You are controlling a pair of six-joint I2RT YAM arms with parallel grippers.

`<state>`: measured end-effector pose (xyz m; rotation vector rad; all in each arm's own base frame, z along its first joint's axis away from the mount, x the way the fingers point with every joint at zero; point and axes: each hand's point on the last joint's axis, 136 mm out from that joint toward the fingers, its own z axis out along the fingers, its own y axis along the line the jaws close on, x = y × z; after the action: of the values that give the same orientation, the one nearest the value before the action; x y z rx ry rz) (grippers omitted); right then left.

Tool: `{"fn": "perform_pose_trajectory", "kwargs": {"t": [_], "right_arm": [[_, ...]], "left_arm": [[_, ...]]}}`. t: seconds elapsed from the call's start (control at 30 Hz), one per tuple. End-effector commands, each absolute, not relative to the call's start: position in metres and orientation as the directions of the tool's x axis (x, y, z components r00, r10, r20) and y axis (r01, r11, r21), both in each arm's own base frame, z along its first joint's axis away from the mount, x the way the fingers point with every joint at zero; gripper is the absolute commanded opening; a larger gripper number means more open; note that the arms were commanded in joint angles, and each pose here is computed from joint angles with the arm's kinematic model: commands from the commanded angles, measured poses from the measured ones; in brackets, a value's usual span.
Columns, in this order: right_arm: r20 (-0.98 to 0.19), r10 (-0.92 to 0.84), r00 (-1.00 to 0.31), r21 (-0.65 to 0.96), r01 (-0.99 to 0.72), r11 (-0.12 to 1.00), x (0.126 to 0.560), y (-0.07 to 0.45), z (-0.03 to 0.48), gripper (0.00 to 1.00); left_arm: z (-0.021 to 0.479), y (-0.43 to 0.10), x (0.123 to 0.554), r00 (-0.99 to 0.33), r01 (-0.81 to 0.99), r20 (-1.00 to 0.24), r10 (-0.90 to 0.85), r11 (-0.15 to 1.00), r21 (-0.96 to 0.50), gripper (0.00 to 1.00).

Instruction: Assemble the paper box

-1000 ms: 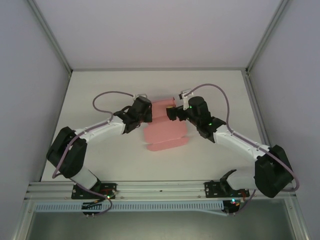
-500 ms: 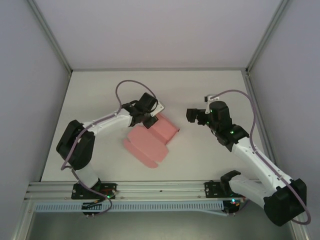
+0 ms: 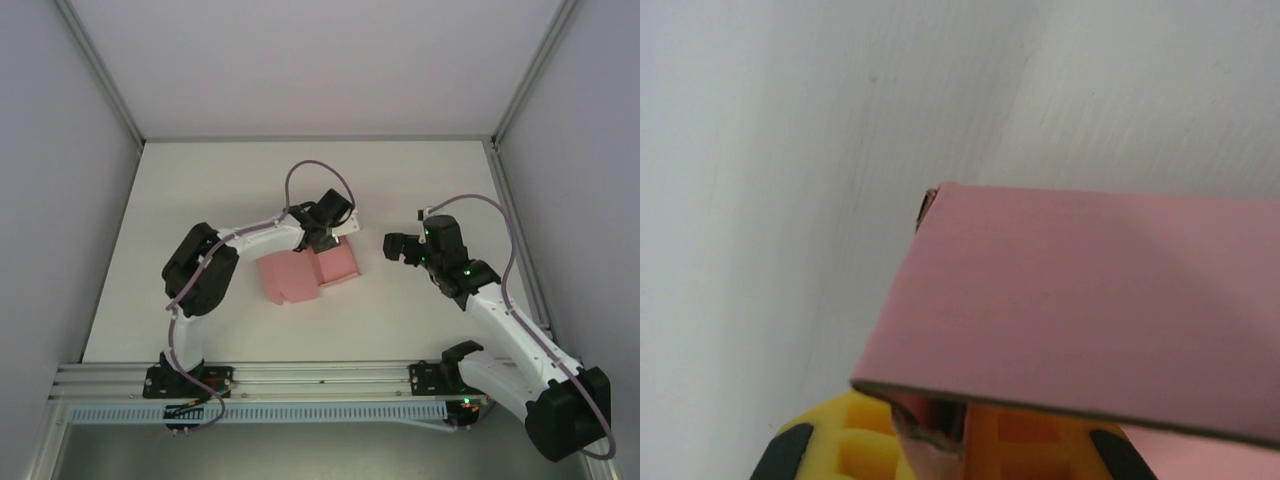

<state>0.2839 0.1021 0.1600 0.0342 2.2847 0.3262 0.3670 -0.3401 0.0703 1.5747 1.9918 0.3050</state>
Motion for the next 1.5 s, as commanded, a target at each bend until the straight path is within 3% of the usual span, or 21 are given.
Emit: {"fn": "perform_pose_trajectory", "kwargs": {"t": [0.0, 0.07, 0.2, 0.47, 0.53, 0.6, 0.67, 0.8, 0.83, 0.93, 1.0, 1.03, 1.17, 1.27, 1.4, 1.47], "right_arm": [[-0.717, 0.159, -0.679, 0.261, -0.050, 0.964, 0.277, 0.094, 0.155, 1.00], [-0.716, 0.168, -0.678, 0.266, -0.042, 0.963, 0.275, 0.092, 0.155, 1.00], [-0.713, 0.178, -0.678, 0.277, -0.040, 0.960, 0.272, 0.090, 0.154, 1.00], [-0.709, 0.162, -0.686, 0.287, -0.072, 0.955, 0.274, 0.095, 0.154, 1.00], [-0.708, 0.161, -0.688, 0.289, -0.074, 0.954, 0.275, 0.096, 0.155, 1.00], [-0.704, 0.159, -0.692, 0.293, -0.079, 0.953, 0.276, 0.098, 0.155, 1.00], [-0.699, 0.153, -0.699, 0.291, -0.082, 0.953, 0.278, 0.100, 0.153, 1.00], [-0.682, 0.133, -0.719, 0.281, -0.090, 0.955, 0.286, 0.104, 0.147, 1.00], [-0.676, 0.126, -0.727, 0.271, -0.086, 0.959, 0.289, 0.105, 0.145, 0.99], [-0.653, 0.093, -0.751, 0.265, -0.111, 0.958, 0.300, 0.113, 0.138, 0.94], [-0.637, 0.075, -0.767, 0.270, -0.131, 0.954, 0.309, 0.121, 0.132, 0.87], [-0.625, 0.066, -0.778, 0.270, -0.136, 0.953, 0.314, 0.124, 0.128, 0.79], [-0.571, 0.037, -0.820, 0.250, -0.131, 0.959, 0.332, 0.132, 0.108, 0.53], [-0.541, 0.030, -0.840, 0.279, -0.146, 0.949, 0.344, 0.145, 0.095, 0.41], [-0.491, 0.007, -0.871, 0.326, -0.177, 0.928, 0.351, 0.166, 0.077, 0.23], [-0.482, -0.020, -0.876, 0.338, -0.207, 0.918, 0.352, 0.178, 0.071, 0.22]], "left_arm": [[0.025, -0.320, 0.369, -0.079, 0.818, -0.048, 0.996, 0.092, 0.568, 0.00], [0.018, -0.321, 0.369, -0.069, 0.825, -0.015, 0.997, 0.066, 0.561, 0.00], [0.028, -0.329, 0.372, -0.068, 0.821, -0.042, 0.997, 0.080, 0.565, 0.28], [0.101, -0.360, 0.352, -0.019, 0.801, -0.231, 0.973, 0.153, 0.579, 0.62], [0.120, -0.362, 0.349, -0.026, 0.786, -0.281, 0.959, 0.193, 0.587, 0.75], [0.138, -0.359, 0.348, -0.055, 0.772, -0.334, 0.941, 0.253, 0.584, 0.82], [0.160, -0.352, 0.346, -0.098, 0.737, -0.412, 0.906, 0.344, 0.581, 0.99], [0.219, -0.314, 0.351, -0.268, 0.553, -0.643, 0.717, 0.662, 0.507, 1.00], [0.233, -0.290, 0.355, -0.348, 0.454, -0.708, 0.615, 0.771, 0.446, 1.00], [0.234, -0.213, 0.355, -0.540, 0.221, -0.783, 0.307, 0.950, 0.220, 1.00], [0.208, -0.164, 0.349, -0.639, 0.099, -0.758, 0.134, 0.991, 0.092, 1.00], [0.193, -0.143, 0.346, -0.674, 0.042, -0.736, 0.064, 0.998, 0.048, 1.00], [0.141, -0.100, 0.331, -0.769, -0.067, -0.635, -0.078, 0.997, -0.041, 0.69], [0.115, -0.112, 0.330, -0.797, -0.036, -0.596, -0.097, 0.993, -0.113, 0.65], [0.084, -0.167, 0.336, -0.845, 0.126, -0.531, -0.061, 0.943, -0.308, 0.36], [0.077, -0.191, 0.338, -0.853, 0.199, -0.521, -0.024, 0.909, -0.367, 0.31]]}}
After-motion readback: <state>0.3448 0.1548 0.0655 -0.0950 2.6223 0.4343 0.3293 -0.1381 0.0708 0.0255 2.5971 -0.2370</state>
